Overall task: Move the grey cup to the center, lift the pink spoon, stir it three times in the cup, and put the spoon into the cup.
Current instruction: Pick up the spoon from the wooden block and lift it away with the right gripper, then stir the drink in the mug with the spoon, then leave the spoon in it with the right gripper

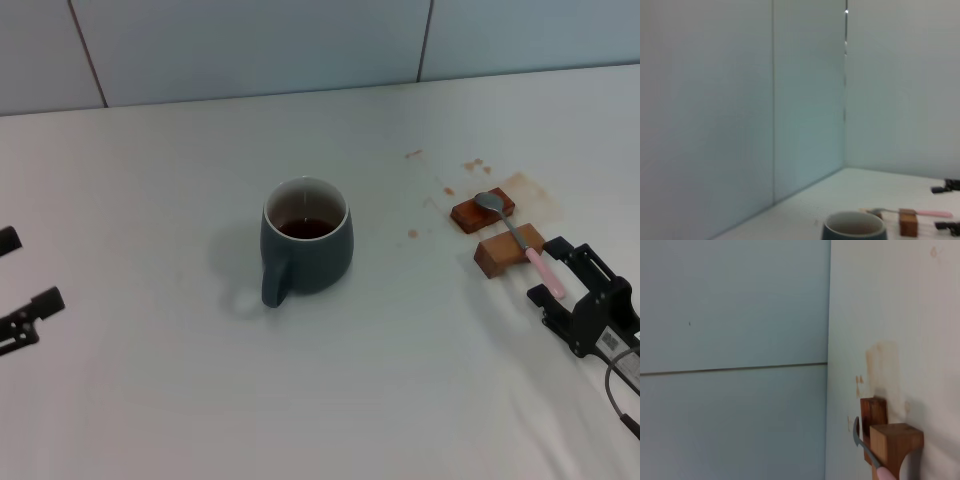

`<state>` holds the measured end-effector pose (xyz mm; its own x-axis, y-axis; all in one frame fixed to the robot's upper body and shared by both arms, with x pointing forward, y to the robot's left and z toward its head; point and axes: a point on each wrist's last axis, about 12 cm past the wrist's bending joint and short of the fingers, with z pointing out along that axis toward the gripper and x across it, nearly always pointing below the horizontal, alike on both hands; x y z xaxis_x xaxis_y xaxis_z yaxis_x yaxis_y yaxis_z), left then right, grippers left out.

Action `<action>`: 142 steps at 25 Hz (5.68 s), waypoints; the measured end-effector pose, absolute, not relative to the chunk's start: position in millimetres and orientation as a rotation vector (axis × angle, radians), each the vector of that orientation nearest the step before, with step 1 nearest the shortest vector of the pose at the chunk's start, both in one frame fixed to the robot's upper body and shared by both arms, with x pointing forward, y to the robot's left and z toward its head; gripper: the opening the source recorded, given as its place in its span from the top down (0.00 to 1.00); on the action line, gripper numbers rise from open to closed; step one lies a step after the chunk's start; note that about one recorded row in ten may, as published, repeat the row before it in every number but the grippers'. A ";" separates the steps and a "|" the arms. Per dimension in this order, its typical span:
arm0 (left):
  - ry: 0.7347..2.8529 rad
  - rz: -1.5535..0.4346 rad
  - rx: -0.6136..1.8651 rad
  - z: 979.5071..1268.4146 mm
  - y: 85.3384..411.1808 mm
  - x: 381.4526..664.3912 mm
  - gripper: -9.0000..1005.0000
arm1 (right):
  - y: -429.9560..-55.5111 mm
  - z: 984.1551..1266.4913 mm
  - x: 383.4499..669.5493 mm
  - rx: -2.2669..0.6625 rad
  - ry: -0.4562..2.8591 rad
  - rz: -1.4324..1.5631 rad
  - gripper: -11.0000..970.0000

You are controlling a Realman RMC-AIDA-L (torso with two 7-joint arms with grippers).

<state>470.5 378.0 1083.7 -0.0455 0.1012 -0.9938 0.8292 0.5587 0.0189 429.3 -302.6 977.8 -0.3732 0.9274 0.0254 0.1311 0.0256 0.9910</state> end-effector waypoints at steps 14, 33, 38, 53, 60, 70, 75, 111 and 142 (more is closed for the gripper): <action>1.621 -0.760 0.955 1071.6 367.0 473.2 0.16 | -302.2 979.6 433.9 1.099 1.585 1.424 0.16; 1.624 -0.761 0.956 1070.7 366.5 472.6 0.16 | -299.4 979.4 439.9 1.105 1.589 1.420 0.16; 1.625 -0.761 0.955 1070.5 366.9 471.9 0.16 | -298.8 979.9 441.1 1.105 1.587 1.422 0.16; 1.619 -0.763 0.962 1071.5 365.7 473.8 0.16 | -298.2 981.3 444.0 1.096 1.585 1.428 0.16; 1.605 -0.769 0.992 1071.2 347.5 491.1 0.16 | -297.6 981.6 445.2 1.096 1.585 1.431 0.16; 1.643 -0.781 1.046 1068.8 317.1 518.3 0.16 | -297.0 981.3 445.2 1.099 1.586 1.431 0.16; 1.635 -0.781 1.041 1070.2 316.7 519.5 0.16 | -296.8 981.3 445.2 1.100 1.585 1.432 0.16; 1.593 -0.800 0.963 1073.9 329.1 506.7 0.16 | -313.2 1017.7 482.8 0.471 1.493 0.984 0.87; 1.598 -0.838 0.955 1066.8 324.3 496.3 0.16 | -288.7 1305.4 554.1 -1.036 1.801 0.850 0.87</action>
